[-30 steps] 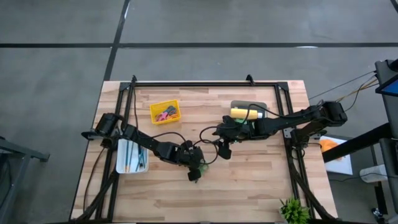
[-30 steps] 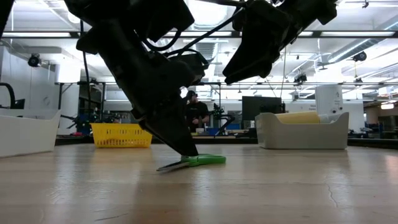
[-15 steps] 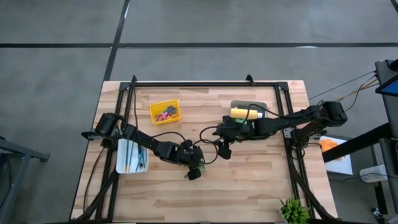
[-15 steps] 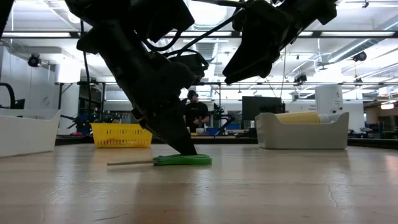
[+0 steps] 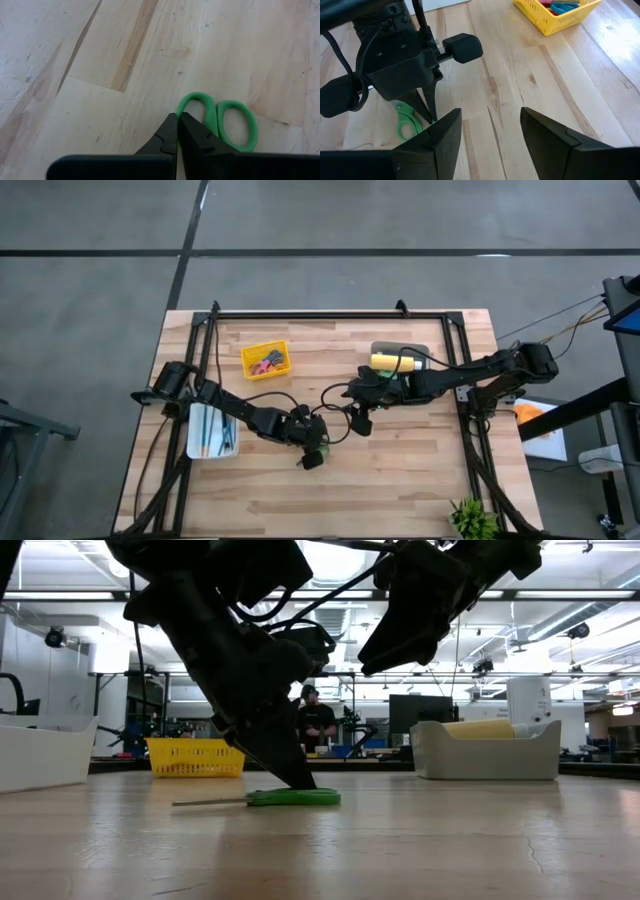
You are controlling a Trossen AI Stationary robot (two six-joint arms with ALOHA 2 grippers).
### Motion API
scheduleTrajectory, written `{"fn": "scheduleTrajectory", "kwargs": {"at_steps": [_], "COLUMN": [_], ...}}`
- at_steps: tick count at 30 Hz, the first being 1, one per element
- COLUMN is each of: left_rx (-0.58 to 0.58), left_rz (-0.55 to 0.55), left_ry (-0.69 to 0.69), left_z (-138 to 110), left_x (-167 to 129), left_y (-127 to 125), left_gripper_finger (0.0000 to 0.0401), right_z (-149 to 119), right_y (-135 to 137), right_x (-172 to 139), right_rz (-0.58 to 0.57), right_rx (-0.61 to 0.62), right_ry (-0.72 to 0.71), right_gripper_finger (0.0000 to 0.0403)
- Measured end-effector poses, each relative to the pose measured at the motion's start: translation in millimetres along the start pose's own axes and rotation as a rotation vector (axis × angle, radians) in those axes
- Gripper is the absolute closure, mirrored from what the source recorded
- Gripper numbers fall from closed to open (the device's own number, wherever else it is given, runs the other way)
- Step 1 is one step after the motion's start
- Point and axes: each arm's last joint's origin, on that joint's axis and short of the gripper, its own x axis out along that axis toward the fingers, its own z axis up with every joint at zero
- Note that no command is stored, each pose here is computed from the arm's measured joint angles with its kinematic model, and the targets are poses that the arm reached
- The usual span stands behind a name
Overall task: Pick & Place Paint Supplies
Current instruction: Put the green scissors into the yellow bin
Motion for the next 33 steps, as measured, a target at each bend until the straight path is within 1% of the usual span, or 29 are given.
{"fn": "scheduleTrajectory", "kwargs": {"at_steps": [13, 19, 23, 28, 33], "left_rx": [0.006, 0.012, -0.009, -0.012, -0.038], "left_rz": [0.016, 0.043, 0.056, 0.081, 0.113], "left_ry": [0.017, 0.035, 0.050, 0.083, 0.104], "left_z": [6, 7, 8, 10, 17], "left_x": [-19, -30, -39, -57, -82], "left_y": [1, 5, 7, 15, 32], "left_gripper_finger": [0.0396, 0.0396, 0.0396, 0.0396, 0.0396], "right_z": [0, 0, 0, 0, 0], "right_y": [0, 0, 0, 0, 0], "right_x": [0, 0, 0, 0, 0], "right_rz": [0.000, 0.000, 0.000, 0.000, 0.000], "right_rx": [0.000, 0.000, 0.000, 0.000, 0.000], "right_ry": [-0.001, 0.000, 0.000, 0.001, 0.000], "right_gripper_finger": [0.0202, 0.0202, 0.0202, 0.0202, 0.0202]}}
